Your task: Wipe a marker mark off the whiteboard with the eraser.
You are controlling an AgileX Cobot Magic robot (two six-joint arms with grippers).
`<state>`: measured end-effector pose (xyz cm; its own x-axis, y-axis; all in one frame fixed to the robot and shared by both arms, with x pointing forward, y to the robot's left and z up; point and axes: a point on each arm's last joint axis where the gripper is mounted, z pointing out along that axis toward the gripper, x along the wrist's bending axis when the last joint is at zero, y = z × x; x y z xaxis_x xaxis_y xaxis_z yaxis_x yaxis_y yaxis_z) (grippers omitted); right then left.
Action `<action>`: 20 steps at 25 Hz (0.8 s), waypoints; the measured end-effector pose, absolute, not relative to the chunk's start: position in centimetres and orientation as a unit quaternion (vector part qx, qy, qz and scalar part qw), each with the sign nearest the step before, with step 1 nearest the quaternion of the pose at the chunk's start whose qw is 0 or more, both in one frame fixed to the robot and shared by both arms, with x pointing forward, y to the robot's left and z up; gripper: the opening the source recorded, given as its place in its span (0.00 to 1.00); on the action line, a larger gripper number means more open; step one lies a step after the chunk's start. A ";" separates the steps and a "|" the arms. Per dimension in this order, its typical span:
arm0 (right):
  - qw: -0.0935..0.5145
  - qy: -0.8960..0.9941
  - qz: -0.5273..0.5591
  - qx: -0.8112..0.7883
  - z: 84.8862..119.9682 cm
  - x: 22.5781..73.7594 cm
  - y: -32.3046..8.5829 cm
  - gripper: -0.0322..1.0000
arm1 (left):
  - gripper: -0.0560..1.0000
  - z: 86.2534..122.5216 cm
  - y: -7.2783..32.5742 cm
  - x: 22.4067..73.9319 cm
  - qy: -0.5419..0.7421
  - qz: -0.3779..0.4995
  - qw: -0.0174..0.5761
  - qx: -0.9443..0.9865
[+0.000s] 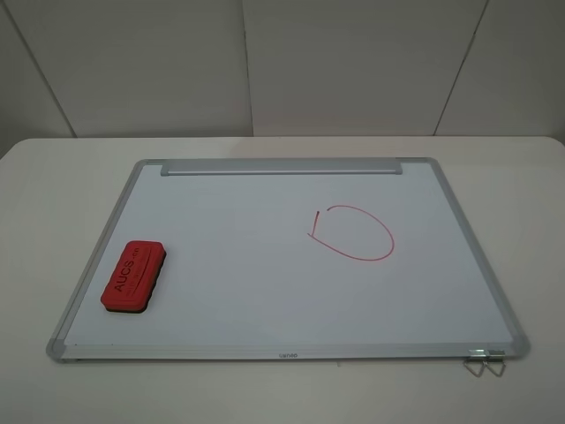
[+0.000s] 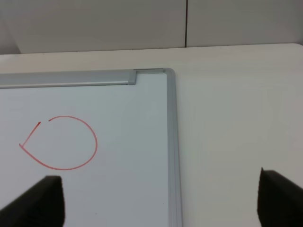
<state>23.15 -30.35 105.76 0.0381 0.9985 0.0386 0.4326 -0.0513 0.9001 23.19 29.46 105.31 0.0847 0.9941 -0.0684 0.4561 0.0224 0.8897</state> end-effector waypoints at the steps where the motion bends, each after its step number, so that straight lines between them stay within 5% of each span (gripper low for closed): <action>1: 0.372 0.580 0.381 0.617 105.8 23.2 -30.4 0.73 | 0.79 105.3 29.5 23.2 0.589 0.332 0.405 0.615; 20: 0.372 0.580 0.381 0.617 105.8 23.2 -30.4 0.73 | 0.79 105.3 29.5 23.2 0.583 0.333 0.404 0.621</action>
<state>23.15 -30.35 105.76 0.0381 0.9985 0.0386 0.4326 -0.0513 0.9001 23.18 29.54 105.31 0.0977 0.9935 -0.0581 0.4556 0.0072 0.8901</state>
